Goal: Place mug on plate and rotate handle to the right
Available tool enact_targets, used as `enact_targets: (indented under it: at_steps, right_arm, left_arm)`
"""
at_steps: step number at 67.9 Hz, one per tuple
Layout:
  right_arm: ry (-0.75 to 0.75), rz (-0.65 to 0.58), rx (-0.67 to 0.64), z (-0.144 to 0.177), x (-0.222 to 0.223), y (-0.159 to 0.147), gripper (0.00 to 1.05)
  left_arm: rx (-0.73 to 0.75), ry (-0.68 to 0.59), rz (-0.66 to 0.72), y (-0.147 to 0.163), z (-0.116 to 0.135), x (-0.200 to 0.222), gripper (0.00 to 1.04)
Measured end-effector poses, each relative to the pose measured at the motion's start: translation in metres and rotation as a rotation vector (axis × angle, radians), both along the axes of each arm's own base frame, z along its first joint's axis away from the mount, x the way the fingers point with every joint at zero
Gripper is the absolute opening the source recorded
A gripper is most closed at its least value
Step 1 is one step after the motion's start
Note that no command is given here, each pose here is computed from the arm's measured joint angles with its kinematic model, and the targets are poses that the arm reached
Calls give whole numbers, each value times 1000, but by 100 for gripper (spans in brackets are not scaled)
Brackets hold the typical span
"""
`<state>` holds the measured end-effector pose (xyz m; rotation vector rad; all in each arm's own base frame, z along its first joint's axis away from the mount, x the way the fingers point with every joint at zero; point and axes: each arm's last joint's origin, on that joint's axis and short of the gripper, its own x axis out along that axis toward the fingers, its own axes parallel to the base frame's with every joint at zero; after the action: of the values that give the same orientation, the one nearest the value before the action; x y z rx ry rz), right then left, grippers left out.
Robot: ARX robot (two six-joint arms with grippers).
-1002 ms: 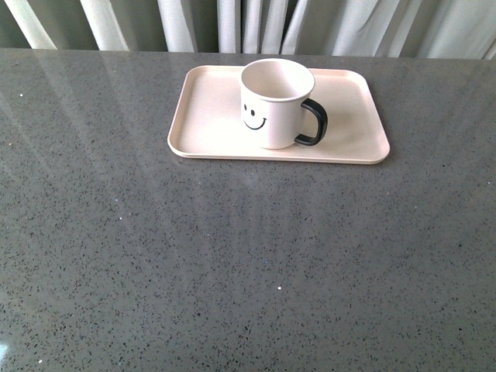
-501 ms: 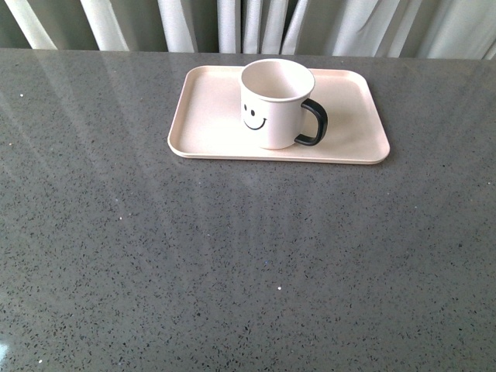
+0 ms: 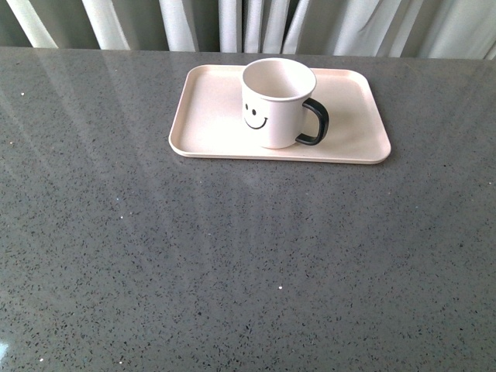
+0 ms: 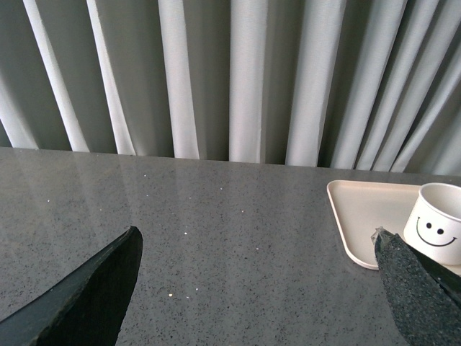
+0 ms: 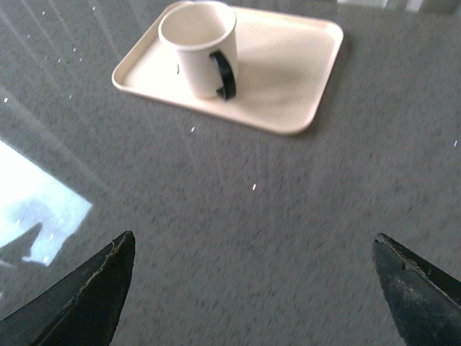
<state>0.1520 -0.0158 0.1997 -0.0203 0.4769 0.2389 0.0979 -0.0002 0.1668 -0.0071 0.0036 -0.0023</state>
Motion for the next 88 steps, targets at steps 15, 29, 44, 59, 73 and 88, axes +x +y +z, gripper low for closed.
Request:
enact_targets:
  at_steps: [15, 29, 44, 59, 73, 88]
  right_arm:
    - [28, 7, -27, 11, 104, 3, 96]
    - [60, 92, -69, -3, 198, 51, 96]
    - [115, 117, -80, -22, 250, 85, 96]
    - [105, 109, -68, -18, 252, 86, 96]
    - [105, 110, -68, -18, 252, 86, 96]
    - [253, 61, 13, -16, 264, 88, 96]
  left_arm:
    - [0, 0, 0, 0, 0, 0, 95]
    - [0, -1, 0, 0, 0, 0, 95]
    - [0, -1, 0, 0, 0, 0, 95]
    - [0, -1, 0, 0, 0, 0, 95]
    - [0, -1, 0, 0, 0, 0, 95]
    - [0, -1, 0, 0, 0, 0, 95]
